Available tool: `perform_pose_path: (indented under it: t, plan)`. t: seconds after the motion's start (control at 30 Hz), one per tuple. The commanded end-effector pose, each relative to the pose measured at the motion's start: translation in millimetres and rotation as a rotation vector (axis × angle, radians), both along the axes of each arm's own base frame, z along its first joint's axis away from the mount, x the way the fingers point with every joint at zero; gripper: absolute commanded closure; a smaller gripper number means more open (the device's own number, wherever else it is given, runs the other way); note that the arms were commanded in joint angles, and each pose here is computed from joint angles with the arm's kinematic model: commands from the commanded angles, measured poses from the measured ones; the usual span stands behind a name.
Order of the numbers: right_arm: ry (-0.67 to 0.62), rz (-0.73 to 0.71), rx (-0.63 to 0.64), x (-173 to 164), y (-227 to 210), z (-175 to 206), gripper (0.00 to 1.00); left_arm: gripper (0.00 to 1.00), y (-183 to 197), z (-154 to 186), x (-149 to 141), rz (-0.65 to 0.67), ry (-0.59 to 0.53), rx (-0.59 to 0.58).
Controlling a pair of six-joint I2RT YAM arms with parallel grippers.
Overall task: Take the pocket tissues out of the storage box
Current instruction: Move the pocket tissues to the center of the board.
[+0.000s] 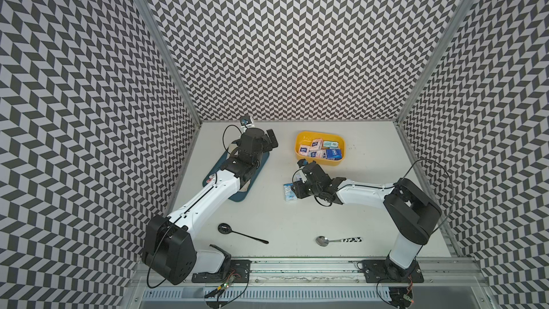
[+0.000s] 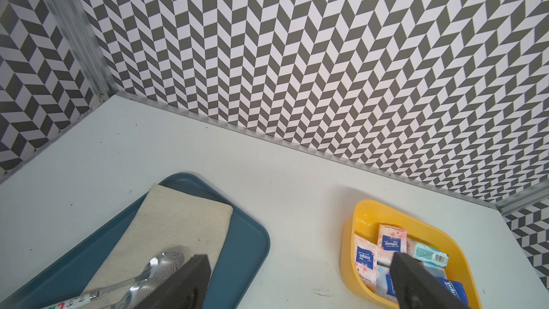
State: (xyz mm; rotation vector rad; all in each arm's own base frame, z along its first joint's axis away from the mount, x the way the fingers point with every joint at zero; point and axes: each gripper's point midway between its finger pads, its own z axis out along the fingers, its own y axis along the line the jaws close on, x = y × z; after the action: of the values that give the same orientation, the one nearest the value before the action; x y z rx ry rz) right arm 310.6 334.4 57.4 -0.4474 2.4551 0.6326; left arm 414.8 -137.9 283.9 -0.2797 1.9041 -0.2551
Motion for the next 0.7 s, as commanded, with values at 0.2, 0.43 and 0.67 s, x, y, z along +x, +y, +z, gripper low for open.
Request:
perform_pose_path:
  t: [0.2, 0.43, 0.67]
  plan:
    - [0.042, 0.0, 0.064, -6.6, 15.6, -13.5, 0.53, 0.01, 7.5, 10.9, -5.2, 0.008, -0.03, 0.0]
    - [0.088, -0.03, 0.068, -11.5, 13.0, -30.1, 0.63, 0.01, 7.2, 11.5, -6.9, 0.004, -0.031, -0.008]
    - [0.112, -0.141, 0.11, -2.1, 10.6, -36.6, 0.75, 0.01, 5.1, 10.8, -8.2, -0.007, -0.029, -0.018]
